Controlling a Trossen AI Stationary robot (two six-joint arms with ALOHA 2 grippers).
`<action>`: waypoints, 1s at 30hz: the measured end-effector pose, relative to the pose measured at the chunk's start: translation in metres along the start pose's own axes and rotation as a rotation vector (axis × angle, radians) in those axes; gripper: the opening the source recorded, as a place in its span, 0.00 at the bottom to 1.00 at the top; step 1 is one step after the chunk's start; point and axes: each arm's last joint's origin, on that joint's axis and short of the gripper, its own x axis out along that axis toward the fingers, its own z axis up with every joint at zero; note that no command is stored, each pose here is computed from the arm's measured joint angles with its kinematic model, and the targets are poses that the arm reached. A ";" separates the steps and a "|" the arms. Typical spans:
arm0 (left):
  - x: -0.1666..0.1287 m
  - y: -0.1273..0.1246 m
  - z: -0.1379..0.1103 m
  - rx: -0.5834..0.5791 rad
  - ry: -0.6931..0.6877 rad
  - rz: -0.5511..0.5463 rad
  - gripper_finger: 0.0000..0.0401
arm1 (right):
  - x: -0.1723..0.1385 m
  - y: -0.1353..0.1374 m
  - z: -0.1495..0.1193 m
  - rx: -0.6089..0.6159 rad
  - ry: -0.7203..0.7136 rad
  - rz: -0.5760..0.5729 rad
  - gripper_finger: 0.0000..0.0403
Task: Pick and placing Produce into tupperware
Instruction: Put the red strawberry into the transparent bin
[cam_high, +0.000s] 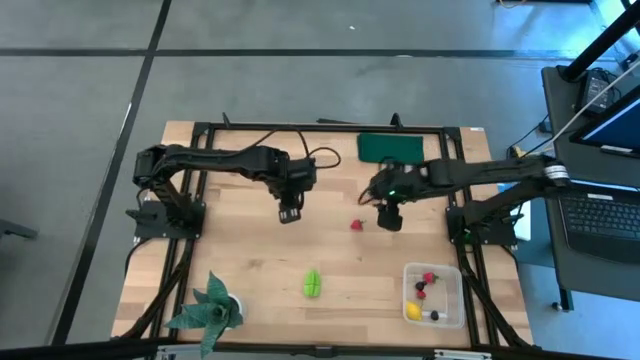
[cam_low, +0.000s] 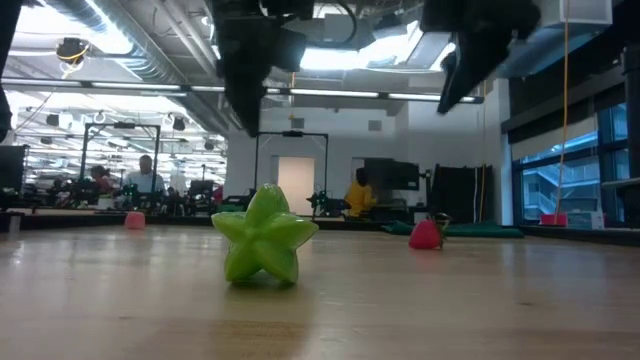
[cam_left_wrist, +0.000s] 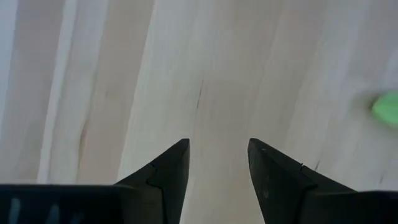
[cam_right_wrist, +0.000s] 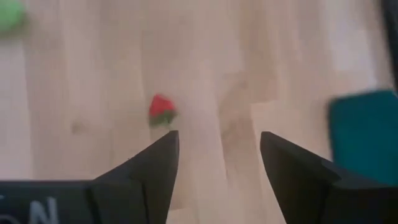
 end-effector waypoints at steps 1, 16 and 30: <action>0.000 -0.001 -0.002 0.002 0.022 0.009 0.39 | 0.008 0.003 0.001 -0.060 0.026 0.008 0.56; -0.001 -0.021 -0.016 0.071 0.116 0.016 0.41 | 0.091 0.052 0.002 -0.553 0.219 0.092 0.56; -0.001 -0.024 -0.016 0.079 0.115 0.014 0.41 | 0.125 0.063 0.002 -0.390 0.238 0.081 0.56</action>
